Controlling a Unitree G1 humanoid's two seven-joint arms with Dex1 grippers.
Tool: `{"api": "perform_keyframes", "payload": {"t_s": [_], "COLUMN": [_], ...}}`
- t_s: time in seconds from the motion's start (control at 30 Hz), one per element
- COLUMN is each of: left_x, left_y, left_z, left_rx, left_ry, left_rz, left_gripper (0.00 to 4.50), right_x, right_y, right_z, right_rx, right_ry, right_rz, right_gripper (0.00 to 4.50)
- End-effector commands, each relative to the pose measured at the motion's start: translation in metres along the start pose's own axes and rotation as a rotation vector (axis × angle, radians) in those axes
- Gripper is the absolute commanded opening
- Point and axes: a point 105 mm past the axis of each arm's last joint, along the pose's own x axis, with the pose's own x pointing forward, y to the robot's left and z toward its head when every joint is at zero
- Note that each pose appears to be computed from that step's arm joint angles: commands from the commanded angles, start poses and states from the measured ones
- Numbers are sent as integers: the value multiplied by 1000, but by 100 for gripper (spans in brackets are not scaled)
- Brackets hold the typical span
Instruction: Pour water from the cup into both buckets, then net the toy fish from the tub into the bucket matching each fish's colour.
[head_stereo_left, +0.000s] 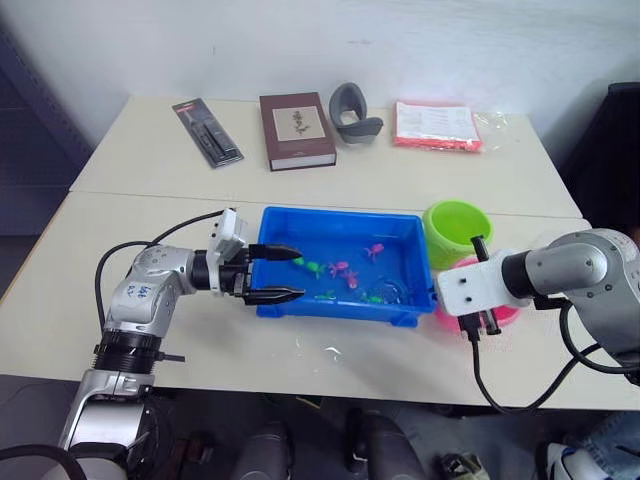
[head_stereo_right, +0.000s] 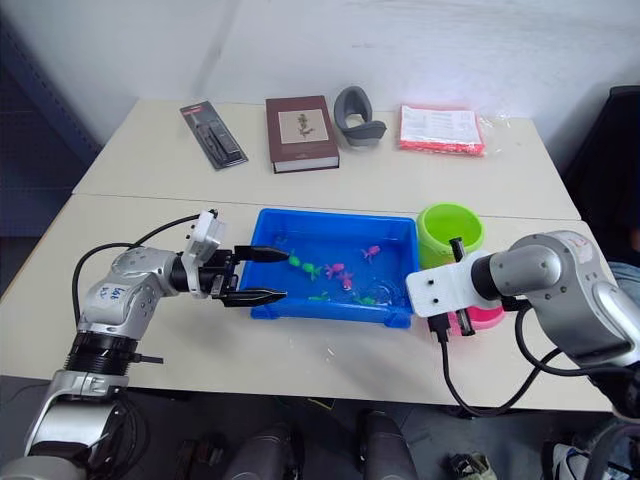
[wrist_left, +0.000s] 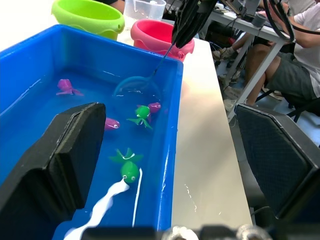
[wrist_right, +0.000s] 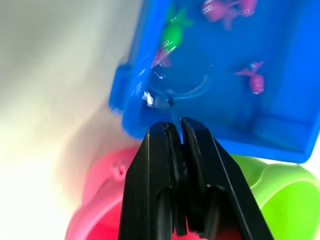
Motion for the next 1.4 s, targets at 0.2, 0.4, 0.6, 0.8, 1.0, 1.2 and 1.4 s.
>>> {"api": "perform_keyframes", "payload": {"t_s": [0.2, 0.4, 0.6, 0.8, 1.0, 1.2, 1.4], "left_x": [-7, -8, -9, -11, -13, -7, 5], "left_y": [-5, -5, -4, -4, -5, -6, -7], "left_z": [6, 5, 7, 9, 13, 19, 25], "left_rx": [34, 32, 36, 33, 31, 37, 46], "left_ry": [-7, 0, 2, -5, -15, -35, -55], "left_rz": [3, 6, 9, 13, 9, -17, -62], "left_gripper": [444, 444, 444, 444, 444, 444, 444], "right_x": [-14, -17, -21, -36, -51, -67, -84], "right_y": [-15, -14, -11, -3, 8, 27, 56], "right_z": [-1, -5, -7, -2, 3, 0, -8], "right_rx": [236, 283, 322, 408, 458, 499, 537], "right_ry": [-82, -81, -92, -194, -329, -378, -297], "right_rz": [-129, -158, -166, -190, -321, -550, -759], "right_gripper": [0, 0, 0, 0, 0, 0, 0]}}
